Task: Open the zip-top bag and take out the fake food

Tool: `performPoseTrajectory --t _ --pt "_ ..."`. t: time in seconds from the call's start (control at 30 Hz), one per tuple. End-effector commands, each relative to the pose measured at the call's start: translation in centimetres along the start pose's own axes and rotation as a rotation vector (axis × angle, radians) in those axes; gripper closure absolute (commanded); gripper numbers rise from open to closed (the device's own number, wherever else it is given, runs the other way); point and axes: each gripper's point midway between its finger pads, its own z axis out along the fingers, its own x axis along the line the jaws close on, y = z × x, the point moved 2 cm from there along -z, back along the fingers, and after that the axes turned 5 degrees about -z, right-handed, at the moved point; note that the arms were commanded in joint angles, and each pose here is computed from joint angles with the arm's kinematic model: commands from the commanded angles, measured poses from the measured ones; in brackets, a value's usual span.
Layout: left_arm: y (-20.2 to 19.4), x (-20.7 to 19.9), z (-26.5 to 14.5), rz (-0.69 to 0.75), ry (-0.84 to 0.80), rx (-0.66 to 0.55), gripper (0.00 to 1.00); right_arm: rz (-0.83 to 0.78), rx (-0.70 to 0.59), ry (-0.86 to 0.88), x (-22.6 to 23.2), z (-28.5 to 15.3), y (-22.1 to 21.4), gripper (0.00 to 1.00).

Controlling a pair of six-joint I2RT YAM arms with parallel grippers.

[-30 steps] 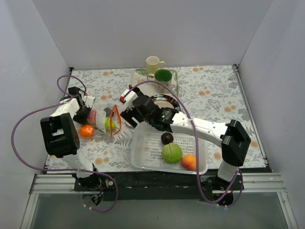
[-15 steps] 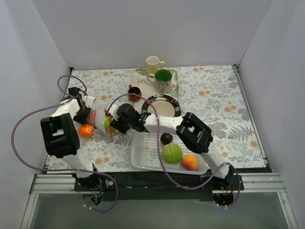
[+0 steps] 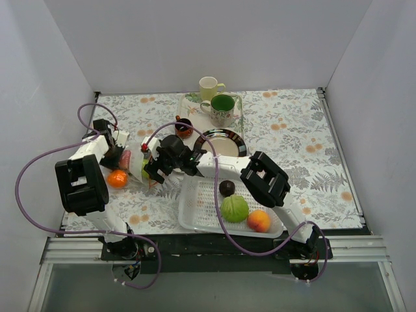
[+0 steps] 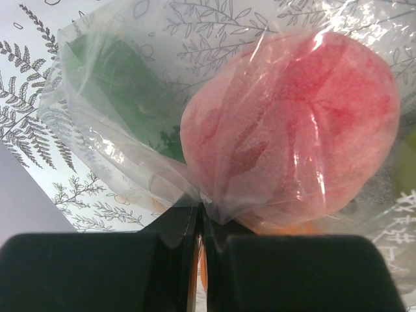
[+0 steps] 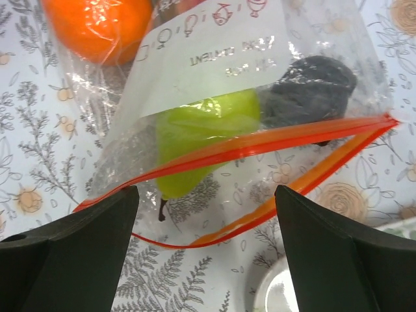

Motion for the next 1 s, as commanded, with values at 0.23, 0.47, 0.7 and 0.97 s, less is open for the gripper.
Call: performPoseTrajectory --t 0.23,0.47,0.7,0.97 --pt "-1.7 -1.8 -0.1 -0.03 -0.067 0.047 1.0 0.086 -0.069 0.107 1.3 1.7 2.1 0.02" --pt "-1.6 -3.5 -1.4 -0.048 -0.132 0.034 1.0 0.146 0.032 -0.04 -0.7 3.7 -1.7 0.02" --pt "-2.2 -3.8 -1.7 -0.036 -0.137 0.04 1.0 0.144 0.022 -0.05 -0.7 3.4 -2.1 0.07" --pt "-2.6 -1.4 -0.2 0.017 0.01 0.049 1.0 0.116 -0.079 -0.024 0.1 -0.5 1.1 0.85"
